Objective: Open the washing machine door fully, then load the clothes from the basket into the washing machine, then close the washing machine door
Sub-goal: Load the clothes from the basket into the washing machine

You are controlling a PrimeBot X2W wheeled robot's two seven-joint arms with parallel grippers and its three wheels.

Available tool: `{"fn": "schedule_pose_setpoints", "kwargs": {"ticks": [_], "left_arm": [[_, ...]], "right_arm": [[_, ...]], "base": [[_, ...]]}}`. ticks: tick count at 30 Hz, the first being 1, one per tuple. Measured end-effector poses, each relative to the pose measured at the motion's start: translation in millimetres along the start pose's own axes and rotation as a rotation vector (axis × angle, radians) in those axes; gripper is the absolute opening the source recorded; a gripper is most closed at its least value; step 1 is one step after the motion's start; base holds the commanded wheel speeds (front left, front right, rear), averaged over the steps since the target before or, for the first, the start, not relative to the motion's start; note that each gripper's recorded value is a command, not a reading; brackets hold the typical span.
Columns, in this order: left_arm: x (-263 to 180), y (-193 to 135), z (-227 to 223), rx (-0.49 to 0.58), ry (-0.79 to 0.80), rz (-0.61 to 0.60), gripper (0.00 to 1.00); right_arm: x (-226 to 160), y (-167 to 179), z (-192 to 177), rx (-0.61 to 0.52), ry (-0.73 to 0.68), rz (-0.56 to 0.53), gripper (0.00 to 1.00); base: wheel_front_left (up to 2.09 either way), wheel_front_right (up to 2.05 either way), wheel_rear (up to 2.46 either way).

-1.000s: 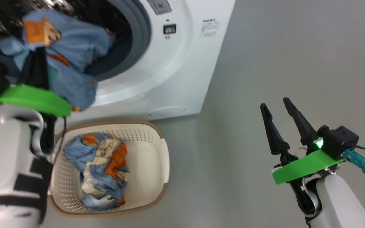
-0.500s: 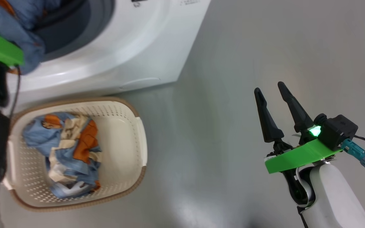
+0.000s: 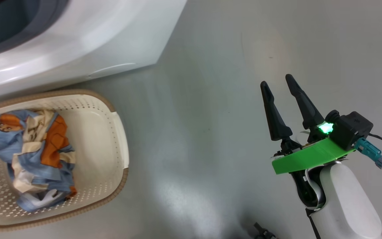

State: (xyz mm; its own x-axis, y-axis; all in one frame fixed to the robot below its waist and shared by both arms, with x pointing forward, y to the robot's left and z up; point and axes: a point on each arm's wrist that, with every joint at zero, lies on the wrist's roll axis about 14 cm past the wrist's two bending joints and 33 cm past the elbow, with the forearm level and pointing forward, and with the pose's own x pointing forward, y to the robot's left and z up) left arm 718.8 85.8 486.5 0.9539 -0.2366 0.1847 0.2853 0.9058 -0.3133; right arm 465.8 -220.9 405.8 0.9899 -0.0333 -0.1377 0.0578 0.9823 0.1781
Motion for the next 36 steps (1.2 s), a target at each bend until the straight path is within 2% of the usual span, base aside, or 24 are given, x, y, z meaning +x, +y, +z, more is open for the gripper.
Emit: {"fn": "schedule_pose_setpoints", "kwargs": {"ticks": [1,2,4,8,12,20,36], "left_arm": [[1,1,-1,-0.004,-0.006,0.004,0.0],[2,2,-3,-0.008,-0.008,0.01,0.31],[3,5,-8,-0.006,-0.002,0.021,1.0],[-8,7,-47,0.007,0.123,0.032,1.0],[-14,12,-54,0.023,0.169,0.046,1.0],[-24,6,-37,0.042,0.172,0.035,1.0],[-100,-10,-1,0.075,0.168,0.022,1.0]], "right_arm": [[-1,-2,-1,-0.003,0.003,-0.005,1.0],[-1,-4,-2,-0.005,0.006,-0.01,1.0],[-2,-6,-2,-0.008,0.009,-0.017,1.0],[-2,-7,-2,-0.007,0.008,-0.022,1.0],[-1,-3,-1,0.0,0.003,-0.012,1.0],[1,10,11,-0.003,-0.027,0.023,1.0],[-7,29,60,-0.026,-0.134,0.103,1.0]], "base": [[0.0,0.0,0.0],[0.0,0.0,0.0],[0.0,0.0,0.0],[0.0,0.0,0.0],[0.0,0.0,0.0],[0.0,0.0,0.0],[0.0,0.0,0.0]]}}
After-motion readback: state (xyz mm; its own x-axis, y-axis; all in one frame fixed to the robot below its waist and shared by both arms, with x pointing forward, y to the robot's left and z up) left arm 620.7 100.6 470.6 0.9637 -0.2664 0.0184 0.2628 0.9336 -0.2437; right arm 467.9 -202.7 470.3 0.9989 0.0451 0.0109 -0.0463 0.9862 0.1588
